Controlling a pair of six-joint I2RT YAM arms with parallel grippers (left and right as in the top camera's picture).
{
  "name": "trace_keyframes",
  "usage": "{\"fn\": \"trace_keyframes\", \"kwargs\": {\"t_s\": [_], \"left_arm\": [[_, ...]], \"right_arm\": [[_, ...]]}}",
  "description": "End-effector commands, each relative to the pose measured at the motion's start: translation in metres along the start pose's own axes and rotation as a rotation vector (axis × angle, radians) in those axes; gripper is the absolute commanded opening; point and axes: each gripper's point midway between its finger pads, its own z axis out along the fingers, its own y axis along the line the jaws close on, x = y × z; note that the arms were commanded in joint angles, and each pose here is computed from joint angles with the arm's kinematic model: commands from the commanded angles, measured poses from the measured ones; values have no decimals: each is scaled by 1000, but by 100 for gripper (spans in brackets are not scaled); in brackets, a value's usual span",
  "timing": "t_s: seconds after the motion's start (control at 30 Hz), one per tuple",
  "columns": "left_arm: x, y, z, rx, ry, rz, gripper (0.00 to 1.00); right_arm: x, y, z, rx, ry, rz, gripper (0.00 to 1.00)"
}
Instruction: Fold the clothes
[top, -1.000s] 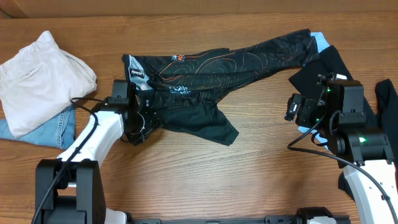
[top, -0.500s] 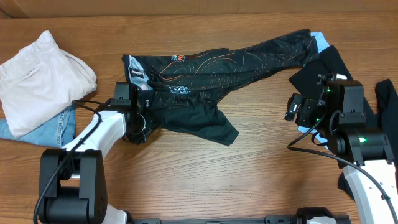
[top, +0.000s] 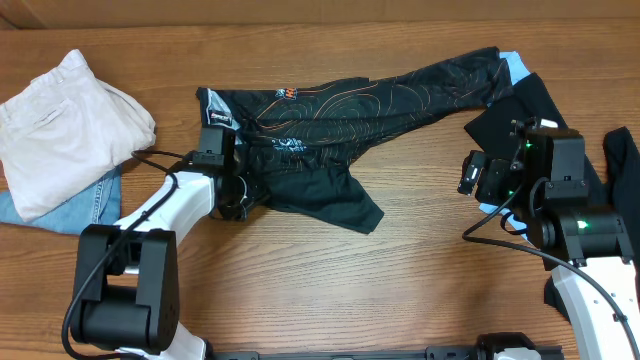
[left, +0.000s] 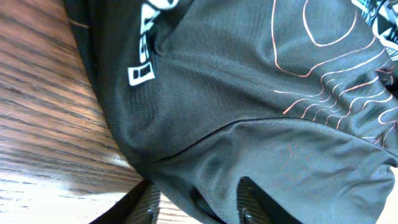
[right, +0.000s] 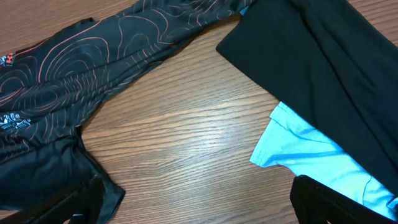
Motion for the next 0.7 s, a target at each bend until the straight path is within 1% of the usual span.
{"fn": "trace_keyframes", "kwargs": {"t_s": [0.0, 0.17, 0.2, 0.3, 0.33, 0.43, 0.53, 0.6, 0.67], "left_arm": [[28, 32, 25, -109, 99, -33, 42], [32, 41, 23, -150, 111, -37, 41], [32, 44, 22, -165, 108, -37, 39], [33, 51, 21, -200, 105, -40, 28], [33, 53, 21, -211, 103, -41, 26], [32, 55, 20, -223, 96, -40, 24], [30, 55, 20, -224, 87, -38, 18], [27, 56, 20, -231, 75, -35, 20], [24, 54, 21, -224, 60, -31, 26]], "right_arm": [[-7, 0, -7, 1, -27, 7, 100], [-7, 0, -7, 1, -27, 7, 100], [-7, 0, -7, 1, -27, 7, 100], [-7, 0, -7, 1, -27, 7, 100], [-7, 0, -7, 1, -27, 7, 100], [-6, 0, -7, 1, -27, 7, 100], [-6, -1, -7, 2, -25, 7, 100], [-6, -1, -7, 2, -24, 7, 100], [-6, -1, -7, 2, -25, 7, 100]]}}
